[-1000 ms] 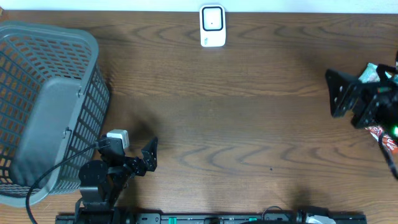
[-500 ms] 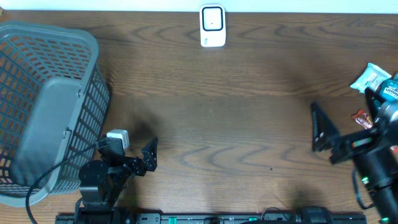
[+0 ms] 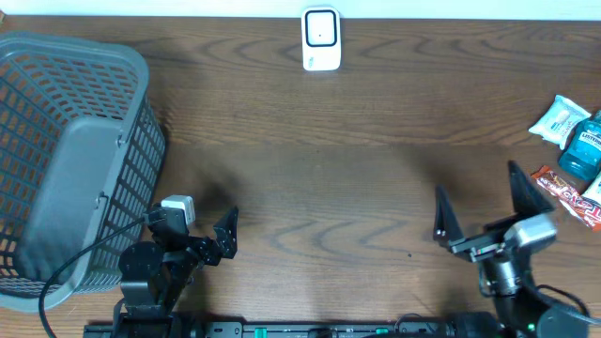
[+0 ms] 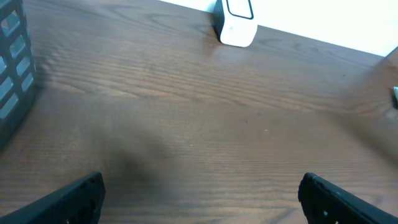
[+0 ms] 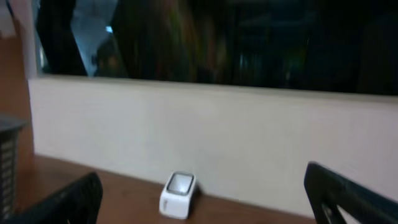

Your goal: Scan the item barcode

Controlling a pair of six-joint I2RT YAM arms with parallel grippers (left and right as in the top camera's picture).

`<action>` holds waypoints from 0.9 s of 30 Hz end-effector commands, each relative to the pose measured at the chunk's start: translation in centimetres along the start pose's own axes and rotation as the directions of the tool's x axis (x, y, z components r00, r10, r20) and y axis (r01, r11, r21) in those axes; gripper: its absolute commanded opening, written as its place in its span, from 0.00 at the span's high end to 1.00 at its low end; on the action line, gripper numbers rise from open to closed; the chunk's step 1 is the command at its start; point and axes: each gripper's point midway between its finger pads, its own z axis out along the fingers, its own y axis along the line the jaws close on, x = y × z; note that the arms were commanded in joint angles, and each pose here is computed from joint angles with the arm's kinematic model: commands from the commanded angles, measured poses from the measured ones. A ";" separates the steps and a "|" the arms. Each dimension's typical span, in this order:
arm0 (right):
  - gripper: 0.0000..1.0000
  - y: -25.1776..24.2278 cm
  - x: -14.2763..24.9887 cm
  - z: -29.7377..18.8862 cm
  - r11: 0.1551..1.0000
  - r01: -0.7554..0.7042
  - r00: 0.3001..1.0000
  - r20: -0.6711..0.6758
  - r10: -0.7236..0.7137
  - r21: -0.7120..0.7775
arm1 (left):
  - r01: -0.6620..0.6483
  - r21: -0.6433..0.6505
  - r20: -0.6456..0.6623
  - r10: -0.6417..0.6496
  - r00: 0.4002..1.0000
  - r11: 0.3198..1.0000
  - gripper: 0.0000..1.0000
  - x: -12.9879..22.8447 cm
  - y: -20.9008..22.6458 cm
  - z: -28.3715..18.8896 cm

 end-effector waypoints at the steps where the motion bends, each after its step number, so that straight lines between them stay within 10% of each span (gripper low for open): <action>1: 0.01 0.2 1.8 -0.8 0.997 0.072 0.996 0.048 -0.072 0.003 | -0.012 0.012 0.004 0.012 1.000 1.000 0.01 -0.2 -0.3 -0.1; 27: 0.01 -3.8 18.9 -3.3 0.973 0.049 0.928 -0.372 0.040 0.226 | -0.012 0.012 0.003 0.012 1.000 1.000 0.01 -0.1 -0.3 -0.1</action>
